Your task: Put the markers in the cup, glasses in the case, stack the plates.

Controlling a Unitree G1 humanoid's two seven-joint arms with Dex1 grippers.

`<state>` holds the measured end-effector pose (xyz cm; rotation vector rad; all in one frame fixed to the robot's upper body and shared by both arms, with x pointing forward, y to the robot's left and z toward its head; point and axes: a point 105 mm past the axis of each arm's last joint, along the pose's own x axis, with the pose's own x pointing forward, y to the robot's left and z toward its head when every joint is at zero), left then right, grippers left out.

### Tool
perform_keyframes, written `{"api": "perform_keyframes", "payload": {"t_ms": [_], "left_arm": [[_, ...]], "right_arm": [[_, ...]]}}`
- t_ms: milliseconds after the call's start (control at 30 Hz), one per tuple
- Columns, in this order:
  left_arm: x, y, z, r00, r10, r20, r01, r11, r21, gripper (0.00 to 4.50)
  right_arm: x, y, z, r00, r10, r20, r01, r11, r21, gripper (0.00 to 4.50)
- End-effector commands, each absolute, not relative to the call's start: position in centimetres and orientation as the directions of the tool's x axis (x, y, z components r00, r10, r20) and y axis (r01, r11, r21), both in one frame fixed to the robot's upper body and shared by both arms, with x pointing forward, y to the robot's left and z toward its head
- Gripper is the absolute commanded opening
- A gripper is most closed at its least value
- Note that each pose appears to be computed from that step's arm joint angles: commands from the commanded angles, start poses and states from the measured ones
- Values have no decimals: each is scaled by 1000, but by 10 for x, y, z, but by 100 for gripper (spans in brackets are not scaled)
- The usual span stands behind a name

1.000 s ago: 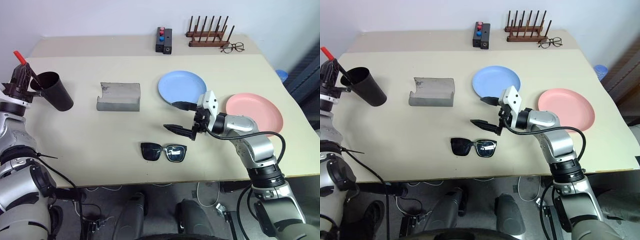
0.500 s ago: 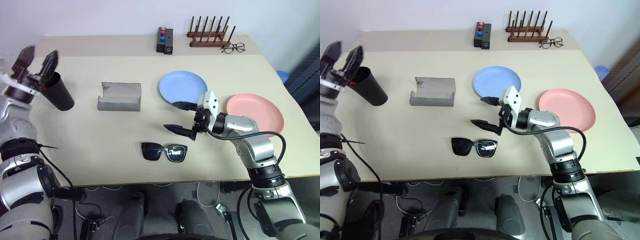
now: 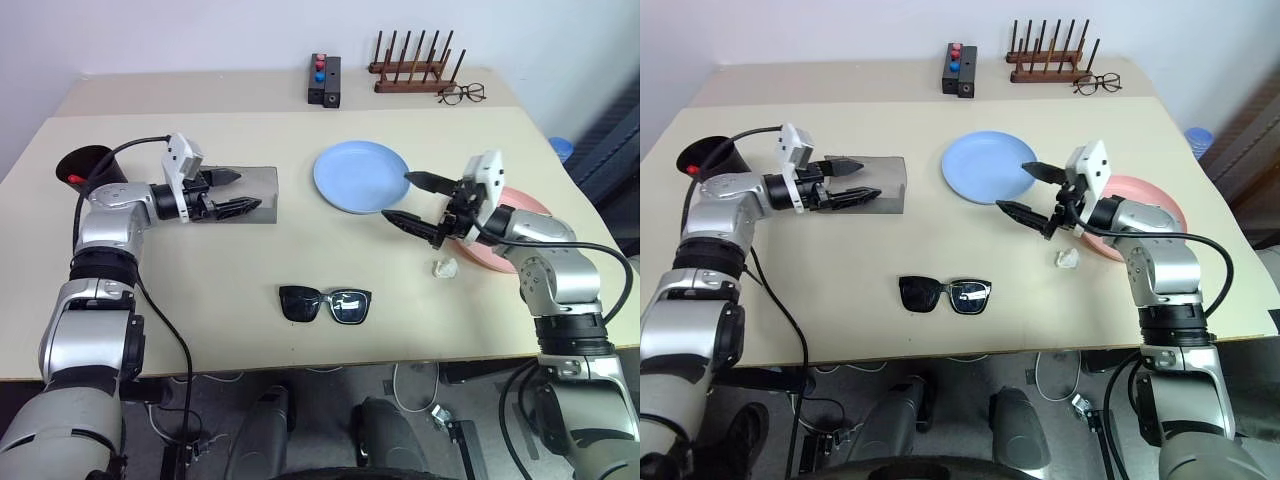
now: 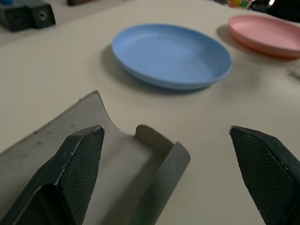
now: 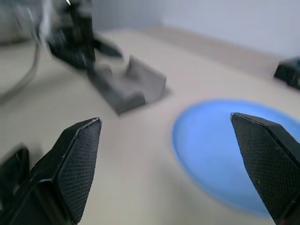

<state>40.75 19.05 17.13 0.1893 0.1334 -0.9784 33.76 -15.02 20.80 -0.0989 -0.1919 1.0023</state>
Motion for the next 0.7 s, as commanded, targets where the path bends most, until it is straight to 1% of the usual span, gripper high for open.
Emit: {"api": "perform_keyframes", "payload": {"t_ms": [33,167,267,367,467,567,700], "left_arm": [[413,192,176,564,-796,-219,826,548,136,442],[409,195,146,527,-766,-368,843,527,111,442],[406,193,135,498,-762,-415,857,506,99,442],[405,189,133,478,-767,-428,869,485,101,360],[406,185,137,476,-779,-408,872,480,101,204],[406,184,142,465,-791,-398,878,469,96,62],[405,183,153,450,-810,-376,888,452,89,62]], "right_arm": [[324,-145,217,503,850,154,-827,525,-200,450],[321,-141,209,519,845,132,-823,535,-191,450],[321,-138,209,522,843,133,-821,538,-193,450],[321,-135,207,521,844,128,-822,536,-193,450],[321,-131,205,515,849,121,-827,529,-191,450],[321,-130,204,513,851,115,-829,525,-192,450],[322,-128,202,507,855,107,-834,518,-191,450]]}}
